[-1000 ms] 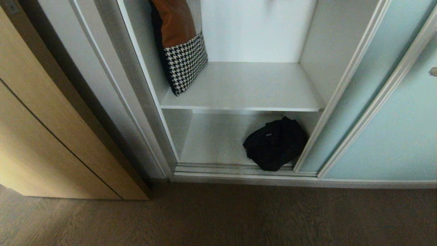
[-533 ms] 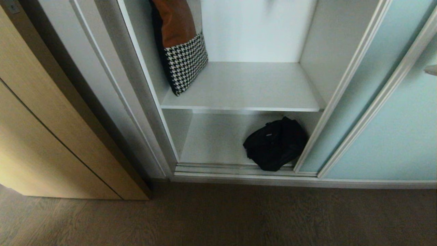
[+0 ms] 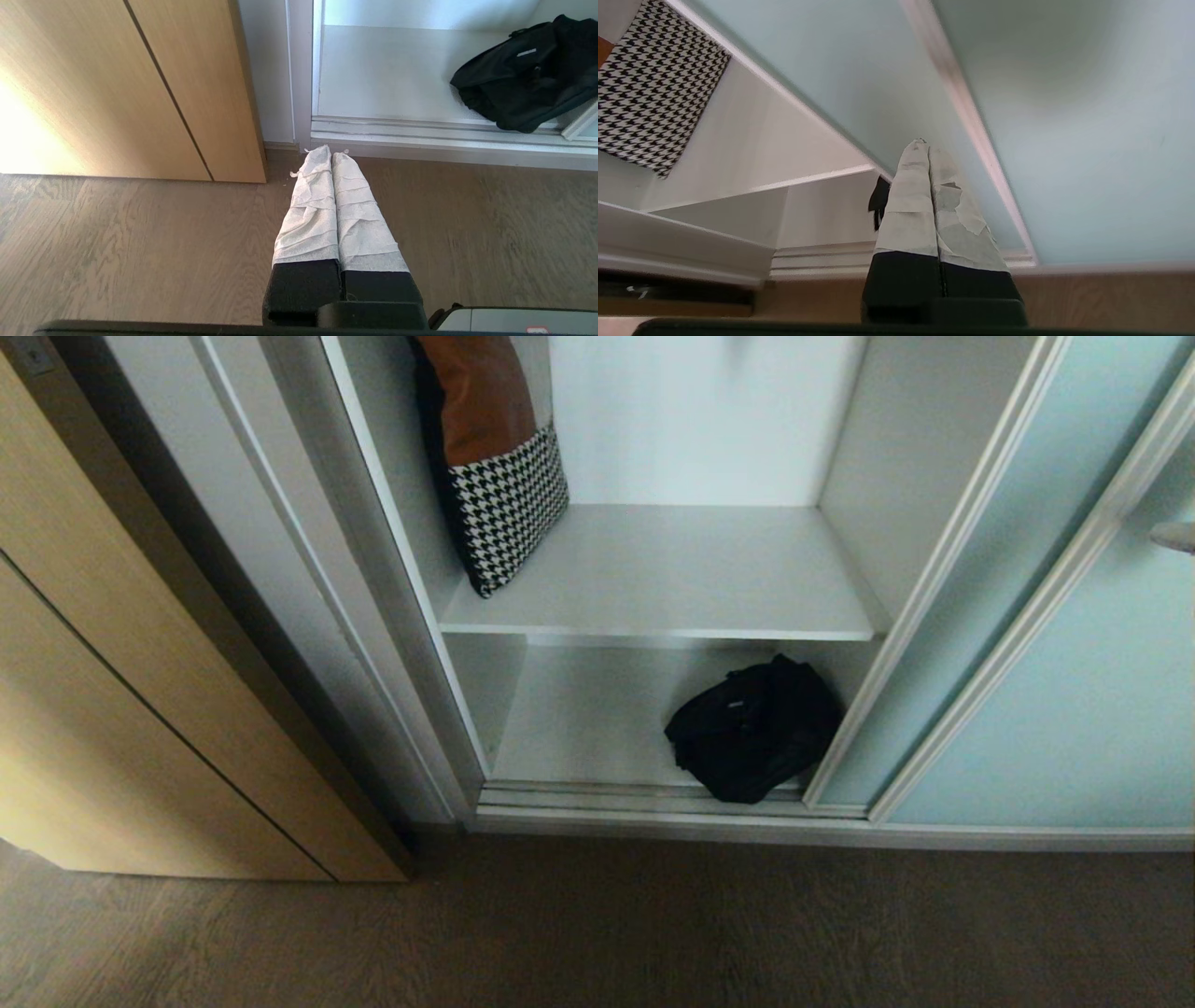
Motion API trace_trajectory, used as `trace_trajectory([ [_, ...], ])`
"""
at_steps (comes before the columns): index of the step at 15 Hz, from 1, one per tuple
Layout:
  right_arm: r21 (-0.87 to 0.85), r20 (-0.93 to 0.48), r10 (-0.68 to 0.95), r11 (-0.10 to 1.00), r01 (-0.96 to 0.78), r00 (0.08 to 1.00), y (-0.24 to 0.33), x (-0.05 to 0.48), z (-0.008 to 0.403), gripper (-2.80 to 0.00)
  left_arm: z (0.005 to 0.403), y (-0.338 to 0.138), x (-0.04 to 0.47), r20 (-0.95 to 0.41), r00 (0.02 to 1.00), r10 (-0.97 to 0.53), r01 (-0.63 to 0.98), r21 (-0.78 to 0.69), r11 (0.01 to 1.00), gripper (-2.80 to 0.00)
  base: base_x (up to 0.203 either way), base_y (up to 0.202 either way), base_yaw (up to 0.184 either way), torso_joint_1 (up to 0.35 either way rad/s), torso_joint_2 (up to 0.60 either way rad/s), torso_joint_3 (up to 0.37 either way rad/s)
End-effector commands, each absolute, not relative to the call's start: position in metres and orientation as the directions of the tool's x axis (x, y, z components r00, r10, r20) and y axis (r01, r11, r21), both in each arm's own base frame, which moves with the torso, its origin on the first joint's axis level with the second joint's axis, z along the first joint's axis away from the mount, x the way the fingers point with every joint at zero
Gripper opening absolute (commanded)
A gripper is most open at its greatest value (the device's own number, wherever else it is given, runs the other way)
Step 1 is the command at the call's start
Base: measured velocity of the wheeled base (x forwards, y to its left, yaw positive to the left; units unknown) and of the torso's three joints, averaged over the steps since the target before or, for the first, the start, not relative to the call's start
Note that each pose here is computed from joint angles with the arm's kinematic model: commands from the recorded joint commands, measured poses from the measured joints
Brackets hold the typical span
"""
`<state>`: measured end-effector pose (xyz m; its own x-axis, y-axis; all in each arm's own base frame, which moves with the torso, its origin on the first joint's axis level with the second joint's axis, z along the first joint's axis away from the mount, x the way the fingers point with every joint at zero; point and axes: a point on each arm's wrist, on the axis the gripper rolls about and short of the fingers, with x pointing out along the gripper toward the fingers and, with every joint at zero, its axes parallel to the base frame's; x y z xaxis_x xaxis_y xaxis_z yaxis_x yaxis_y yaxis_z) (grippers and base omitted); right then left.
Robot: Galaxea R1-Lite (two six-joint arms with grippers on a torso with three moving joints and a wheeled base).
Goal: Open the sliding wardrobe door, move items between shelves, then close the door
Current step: Close the door
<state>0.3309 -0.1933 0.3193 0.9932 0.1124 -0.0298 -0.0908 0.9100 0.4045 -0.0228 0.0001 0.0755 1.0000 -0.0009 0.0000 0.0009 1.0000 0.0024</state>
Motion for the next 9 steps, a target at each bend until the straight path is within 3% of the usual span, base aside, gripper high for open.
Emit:
trace_trajectory([
  [1,0.401,-0.026,0.052,0.915,-0.037,0.998,-0.202,0.345,0.307,-2.80,0.075,0.000,-0.023,0.000,1.000,-0.002,0.002,0.002,1.000,-2.80,0.000,0.000,0.000,0.000,0.00,0.000],
  [4,0.389,0.016,-0.051,0.920,0.041,0.999,-0.204,0.365,0.298,-2.80,0.075,0.000,-0.023,0.000,1.000,-0.002,0.002,0.002,1.000,-2.80,0.000,0.000,0.000,0.000,0.00,0.000],
  [9,0.440,0.035,-0.050,0.898,0.030,0.998,-0.205,0.374,0.295,-2.80,0.075,0.000,-0.023,0.000,1.000,-0.002,0.002,0.002,1.000,-2.80,0.000,0.000,0.000,0.000,0.00,0.000],
])
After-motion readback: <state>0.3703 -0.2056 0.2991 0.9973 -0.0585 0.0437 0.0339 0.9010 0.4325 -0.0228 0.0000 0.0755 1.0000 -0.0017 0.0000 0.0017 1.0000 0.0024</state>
